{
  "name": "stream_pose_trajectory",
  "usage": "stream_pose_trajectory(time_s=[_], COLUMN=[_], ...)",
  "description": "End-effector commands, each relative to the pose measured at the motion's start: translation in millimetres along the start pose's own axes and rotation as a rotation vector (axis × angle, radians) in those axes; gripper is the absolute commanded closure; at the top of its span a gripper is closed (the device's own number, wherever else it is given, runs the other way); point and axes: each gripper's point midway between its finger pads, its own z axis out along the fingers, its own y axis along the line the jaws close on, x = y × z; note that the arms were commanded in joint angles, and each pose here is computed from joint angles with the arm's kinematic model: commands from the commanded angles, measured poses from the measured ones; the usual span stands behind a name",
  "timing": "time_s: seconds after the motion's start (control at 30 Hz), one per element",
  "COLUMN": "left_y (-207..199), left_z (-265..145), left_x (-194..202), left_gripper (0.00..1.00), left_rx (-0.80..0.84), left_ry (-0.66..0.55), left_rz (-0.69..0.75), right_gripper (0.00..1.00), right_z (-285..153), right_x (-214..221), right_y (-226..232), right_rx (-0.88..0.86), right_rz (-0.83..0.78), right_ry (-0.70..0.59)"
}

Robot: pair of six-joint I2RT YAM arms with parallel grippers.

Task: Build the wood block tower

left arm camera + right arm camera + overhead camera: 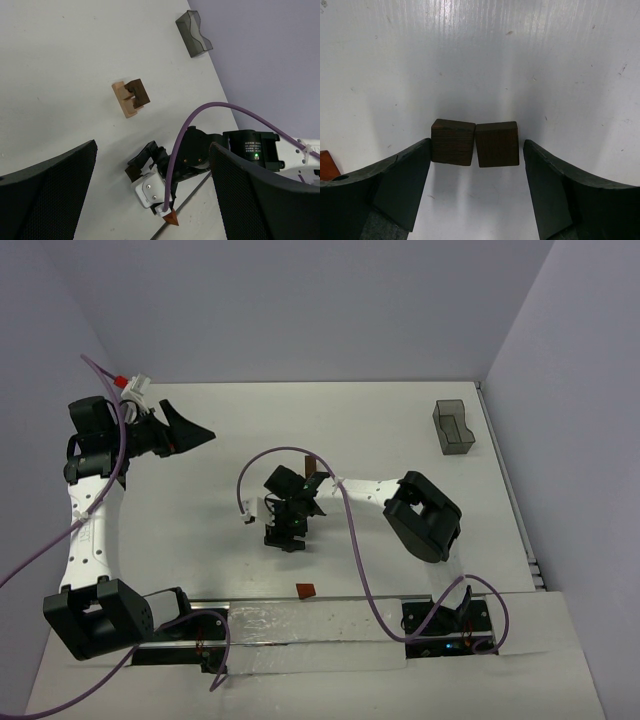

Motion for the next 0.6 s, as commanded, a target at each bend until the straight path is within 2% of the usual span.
stream_pose_trajectory(time_s=[0.0, 0.4, 0.5, 0.57], left_y=[-8.8, -8.0, -9.0, -9.3], left_z=[-4.5, -3.8, -4.0, -4.5], left_x=[-8.8, -9.1, -9.6, -10.6], left_gripper=[0.01, 0.01, 0.01, 0.01], left_rx=[0.03, 0.034, 0.036, 0.036], left_ry=[-0.031, -0.029, -0.029, -0.032], left_rz=[0.046, 0.04, 0.042, 0.043], right_gripper=[0.21, 0.23, 0.17, 0.02], right_z=[0.0, -3.6, -5.1, -4.8], right_x=[-6.2, -7.9, -8.9, -8.7], right_y=[-1.5, -2.7, -3.1, -2.9], right_rx=[0.015, 0.025, 0.029, 0.029], right_rz=[-0.031, -0.028, -0.022, -0.019], right_ry=[-0.012, -0.016, -0.018, -0.013])
